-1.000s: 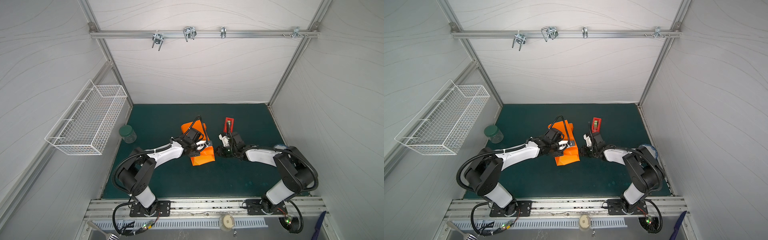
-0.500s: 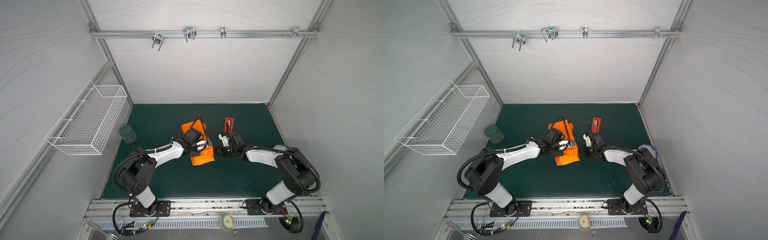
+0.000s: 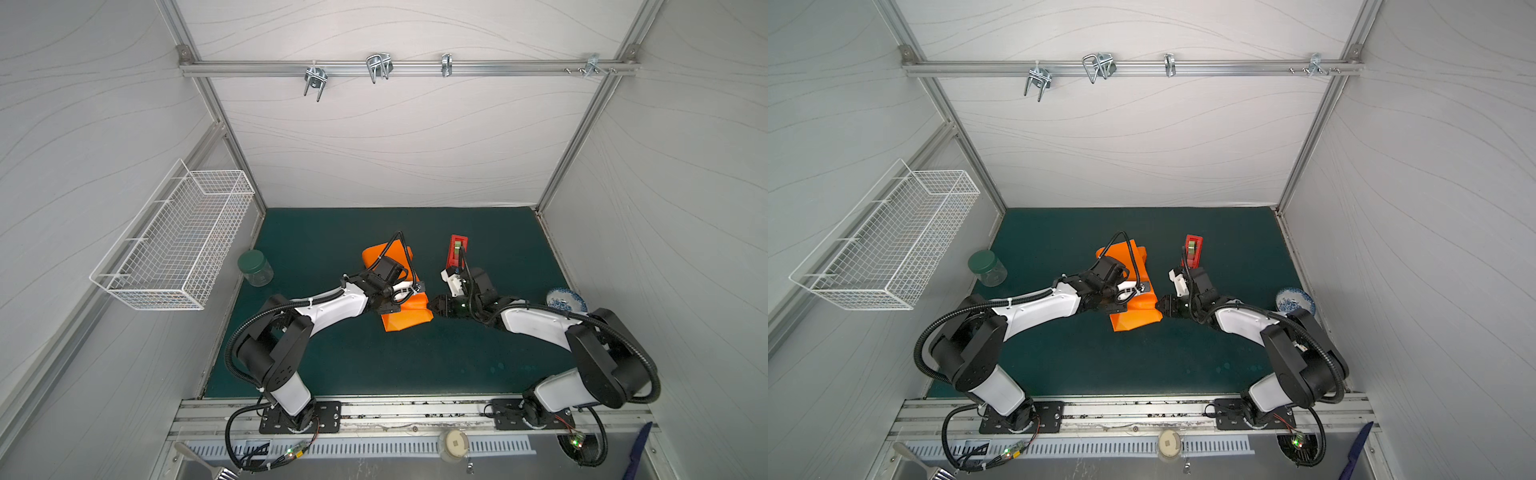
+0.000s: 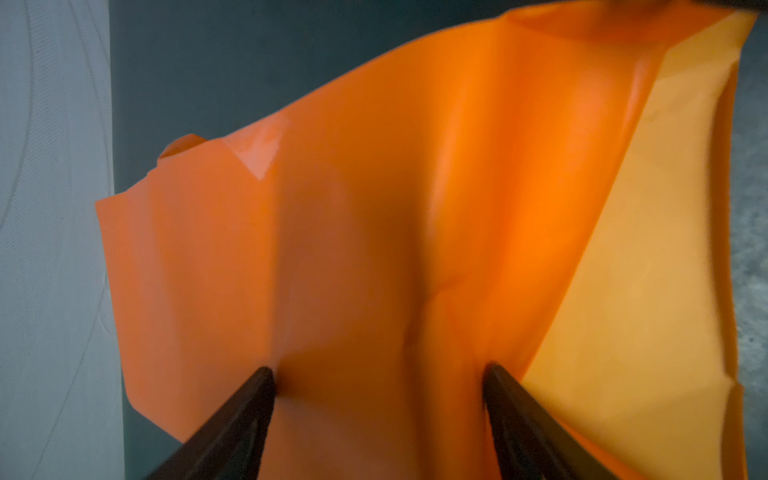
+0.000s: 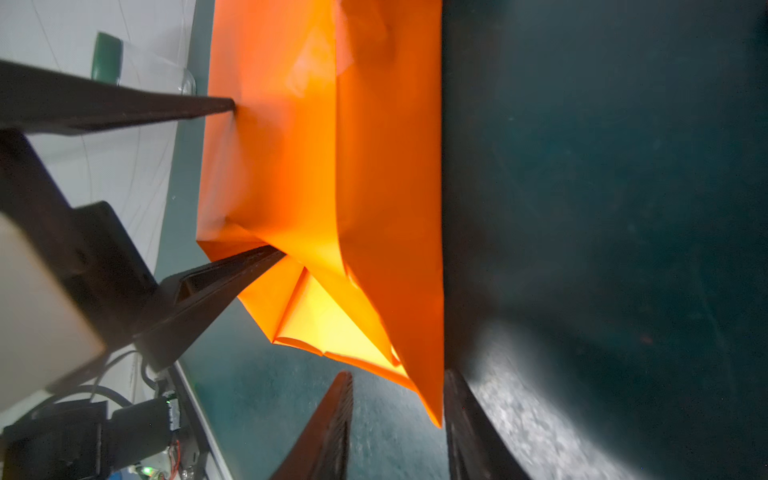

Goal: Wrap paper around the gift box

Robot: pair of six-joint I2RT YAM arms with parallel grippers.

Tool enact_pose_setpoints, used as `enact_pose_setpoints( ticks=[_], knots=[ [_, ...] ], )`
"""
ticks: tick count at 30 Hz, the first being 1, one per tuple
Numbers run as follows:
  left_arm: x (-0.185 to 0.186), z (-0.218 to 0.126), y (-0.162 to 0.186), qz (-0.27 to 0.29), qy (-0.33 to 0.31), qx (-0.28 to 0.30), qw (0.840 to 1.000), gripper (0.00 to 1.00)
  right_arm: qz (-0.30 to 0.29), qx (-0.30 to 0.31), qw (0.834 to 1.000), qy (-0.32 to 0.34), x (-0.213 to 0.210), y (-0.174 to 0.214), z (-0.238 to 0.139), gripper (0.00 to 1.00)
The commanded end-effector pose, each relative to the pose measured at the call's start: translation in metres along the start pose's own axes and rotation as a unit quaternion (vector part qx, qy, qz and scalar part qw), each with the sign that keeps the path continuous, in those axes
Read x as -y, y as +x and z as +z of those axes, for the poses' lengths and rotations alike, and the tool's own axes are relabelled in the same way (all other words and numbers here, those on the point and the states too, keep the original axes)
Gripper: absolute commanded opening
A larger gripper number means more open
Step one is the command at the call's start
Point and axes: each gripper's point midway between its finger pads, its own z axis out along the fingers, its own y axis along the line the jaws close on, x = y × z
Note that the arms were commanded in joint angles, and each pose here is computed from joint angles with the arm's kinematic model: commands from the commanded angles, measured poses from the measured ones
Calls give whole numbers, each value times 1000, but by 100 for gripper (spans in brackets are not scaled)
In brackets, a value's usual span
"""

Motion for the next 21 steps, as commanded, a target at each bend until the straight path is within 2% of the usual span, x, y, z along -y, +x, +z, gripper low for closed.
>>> enact_pose_setpoints(
  ticks=[1, 4, 8, 21],
  knots=[
    [9, 6, 6, 2, 16, -13, 1000, 81, -19, 1, 1000, 24, 2, -7, 9, 34],
    [9, 6, 5, 1, 16, -11, 1000, 81, -14, 2, 999, 46, 9, -8, 15, 27],
    [9, 6, 5, 1, 17, -10, 1000, 81, -17, -4, 998, 61, 13, -7, 21, 25],
    [8, 6, 3, -7, 15, -6, 1000, 80, 9, 12, 993, 120, 21, -2, 34, 8]
  ],
)
